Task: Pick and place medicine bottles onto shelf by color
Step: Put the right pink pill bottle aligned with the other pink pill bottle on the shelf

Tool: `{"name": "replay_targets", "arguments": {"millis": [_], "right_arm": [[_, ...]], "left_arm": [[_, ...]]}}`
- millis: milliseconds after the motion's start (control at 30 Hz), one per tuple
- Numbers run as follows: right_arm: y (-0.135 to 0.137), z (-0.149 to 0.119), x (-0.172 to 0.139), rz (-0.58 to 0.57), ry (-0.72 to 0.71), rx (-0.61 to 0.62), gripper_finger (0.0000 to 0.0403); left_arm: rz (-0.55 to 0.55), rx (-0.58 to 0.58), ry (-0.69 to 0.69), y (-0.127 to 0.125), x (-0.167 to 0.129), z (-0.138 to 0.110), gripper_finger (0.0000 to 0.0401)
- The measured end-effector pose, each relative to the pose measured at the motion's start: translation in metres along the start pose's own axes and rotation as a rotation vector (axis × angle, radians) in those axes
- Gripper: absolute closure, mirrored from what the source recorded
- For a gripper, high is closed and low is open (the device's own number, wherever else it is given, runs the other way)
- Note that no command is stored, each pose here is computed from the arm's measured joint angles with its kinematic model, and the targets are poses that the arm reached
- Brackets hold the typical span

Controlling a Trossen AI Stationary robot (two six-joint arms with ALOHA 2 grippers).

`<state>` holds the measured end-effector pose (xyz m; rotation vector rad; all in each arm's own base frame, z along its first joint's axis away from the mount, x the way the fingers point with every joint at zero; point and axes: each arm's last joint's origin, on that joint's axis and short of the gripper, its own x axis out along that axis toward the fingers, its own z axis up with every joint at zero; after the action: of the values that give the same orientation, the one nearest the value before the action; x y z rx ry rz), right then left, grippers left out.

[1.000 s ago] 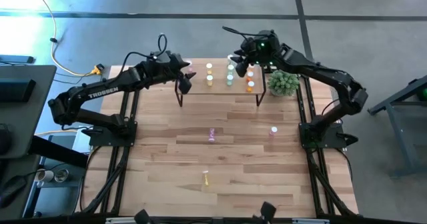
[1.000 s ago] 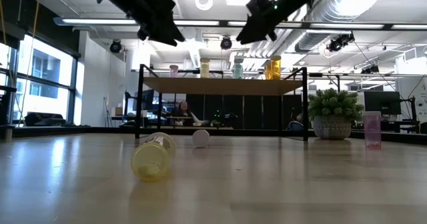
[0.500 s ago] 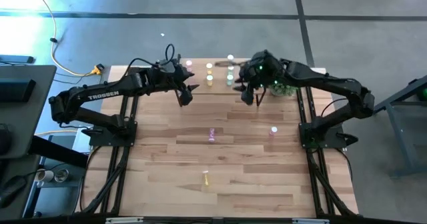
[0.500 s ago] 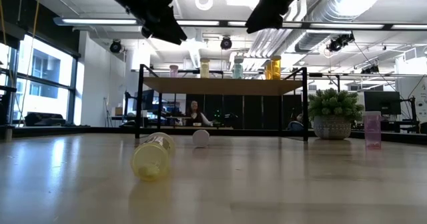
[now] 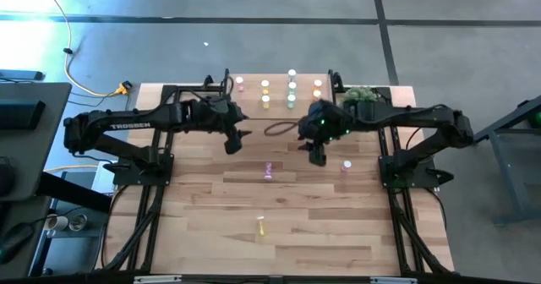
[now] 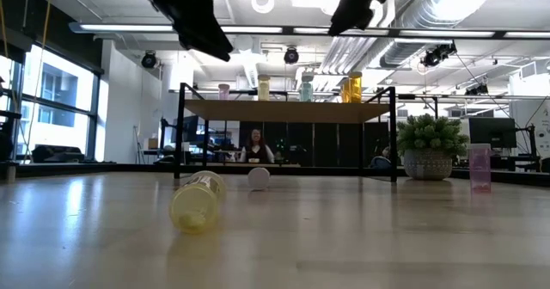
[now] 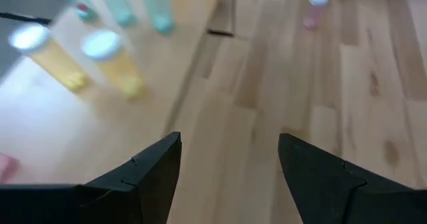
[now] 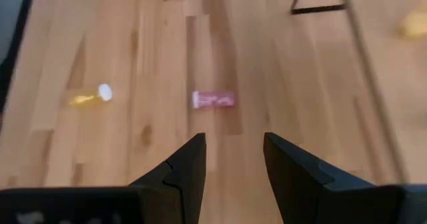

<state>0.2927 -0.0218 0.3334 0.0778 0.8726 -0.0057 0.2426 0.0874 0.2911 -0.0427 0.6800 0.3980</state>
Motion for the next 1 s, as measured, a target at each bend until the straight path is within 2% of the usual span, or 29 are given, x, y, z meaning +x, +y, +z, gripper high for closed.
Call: {"name": "replay_targets", "arguments": {"millis": [333,567,800,1000], "right_arm": [[0.044,-0.006,0.035,-0.022,0.108,0.111,0.0261],[0.068,-0.025,0.047,-0.173,0.248,0.188,0.0261],[0.092,-0.037,0.043,-0.279,0.256,0.184,0.0261],[0.107,-0.055,0.038,-0.442,0.312,0.219,0.0261]], "left_arm": [[0.002,0.028,0.120,-0.034,-0.006,-0.013,0.0162],[-0.068,0.056,0.160,-0.065,-0.015,-0.021,0.0162],[-0.154,0.066,0.171,-0.098,-0.027,-0.029,0.0162],[-0.198,0.058,0.165,-0.122,-0.039,-0.035,0.0162]]}}
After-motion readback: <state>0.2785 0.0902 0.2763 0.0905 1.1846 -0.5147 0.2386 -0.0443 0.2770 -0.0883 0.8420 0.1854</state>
